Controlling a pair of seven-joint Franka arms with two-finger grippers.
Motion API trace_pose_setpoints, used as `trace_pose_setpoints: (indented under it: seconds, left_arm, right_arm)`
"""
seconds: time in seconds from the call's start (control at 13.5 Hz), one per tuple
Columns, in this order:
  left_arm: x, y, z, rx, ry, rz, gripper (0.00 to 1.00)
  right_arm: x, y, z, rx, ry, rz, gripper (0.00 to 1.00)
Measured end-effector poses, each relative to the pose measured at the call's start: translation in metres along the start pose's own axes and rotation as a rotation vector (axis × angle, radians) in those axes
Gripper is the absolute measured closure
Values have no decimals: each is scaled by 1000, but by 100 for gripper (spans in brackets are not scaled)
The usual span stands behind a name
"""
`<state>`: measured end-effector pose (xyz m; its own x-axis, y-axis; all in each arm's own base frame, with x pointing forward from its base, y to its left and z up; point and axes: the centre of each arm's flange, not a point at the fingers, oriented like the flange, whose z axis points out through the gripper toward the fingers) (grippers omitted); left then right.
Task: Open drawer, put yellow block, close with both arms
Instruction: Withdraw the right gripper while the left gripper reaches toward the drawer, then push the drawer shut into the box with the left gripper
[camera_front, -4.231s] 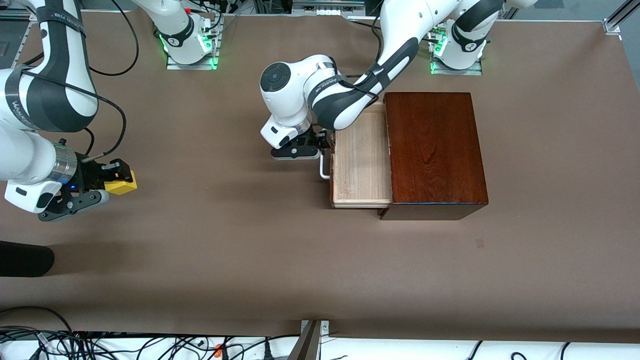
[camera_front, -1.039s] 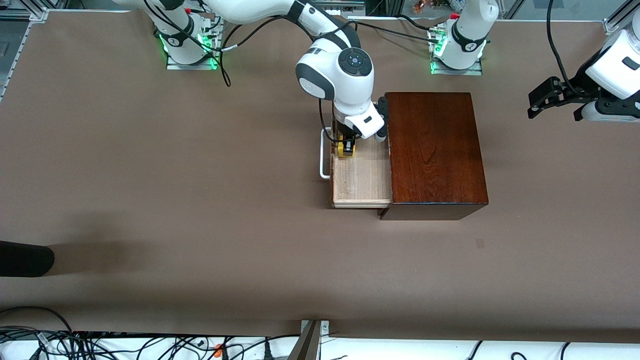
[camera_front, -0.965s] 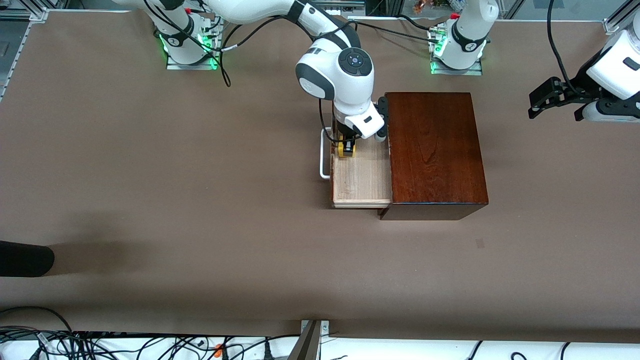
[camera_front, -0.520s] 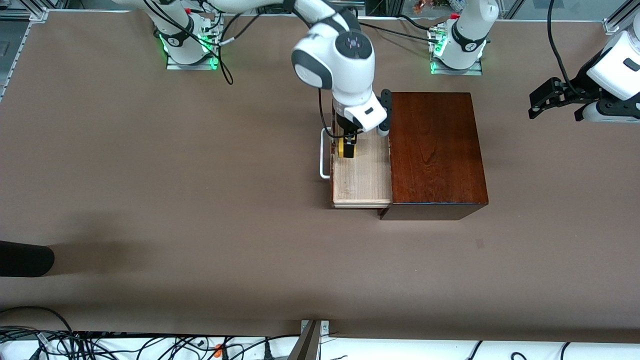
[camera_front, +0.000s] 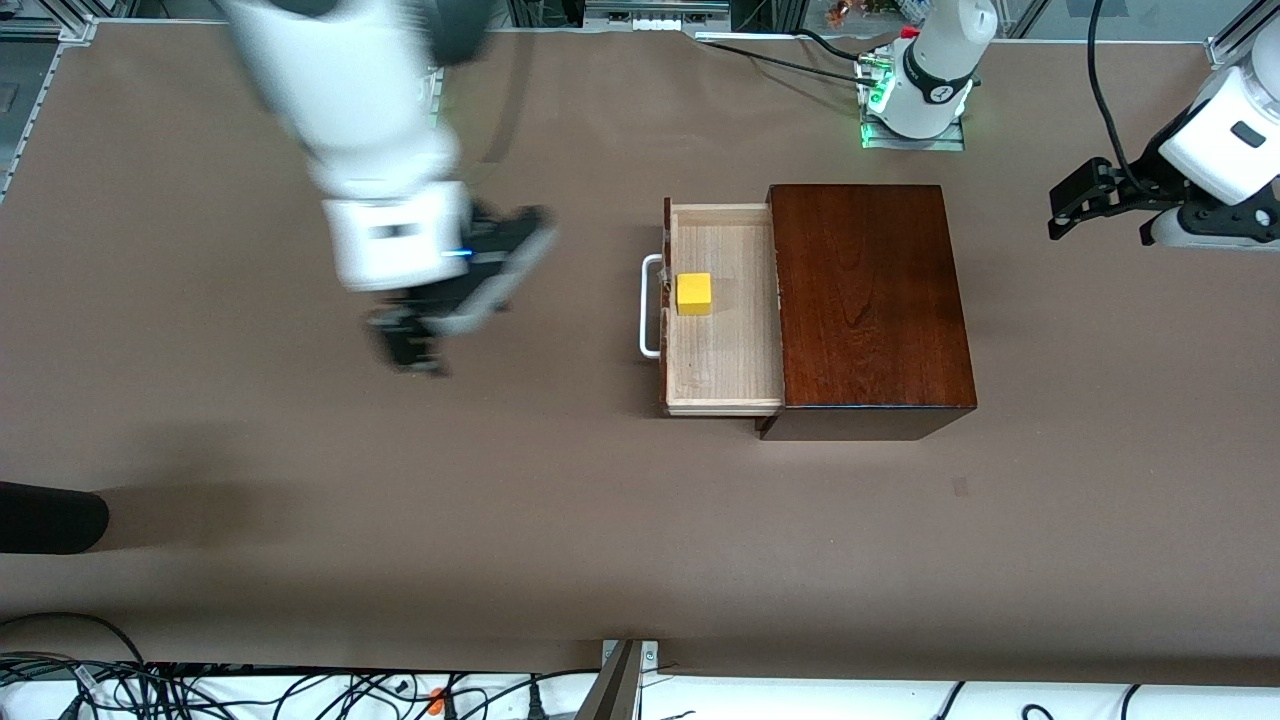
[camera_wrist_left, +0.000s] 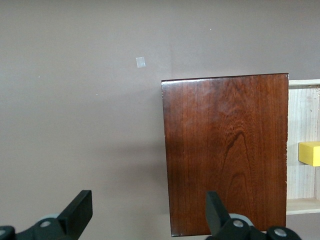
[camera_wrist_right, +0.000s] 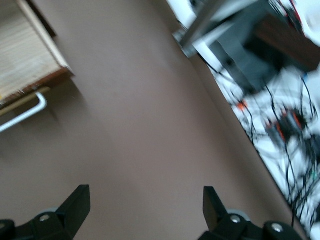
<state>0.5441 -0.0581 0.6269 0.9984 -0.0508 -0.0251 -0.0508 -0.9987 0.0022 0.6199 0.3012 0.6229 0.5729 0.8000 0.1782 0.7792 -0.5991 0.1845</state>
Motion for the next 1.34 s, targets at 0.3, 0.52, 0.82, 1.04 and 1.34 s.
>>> trace_pose_setpoints:
  seconds: [0.3,0.52,0.82,1.04,1.34]
  left_arm:
    - [10,69,6,-4,9,125,0]
    - [14,165,32,-26,-11,296,0]
    - [15,284,83,-71,9,507,0]
    - [-11,375,124,-27,55,835,0]
    - [-29,456,200,2,39,1303,0]
  right_arm:
    - [-119,68,-24,87,-64,276,0]
    - [-194,73,-30,94,-128,442,0]
    - [-226,75,-16,107,-190,648,0]
    - [-224,74,-14,98,-188,716,0]
    - [-219,76,-24,88,-168,721,0]
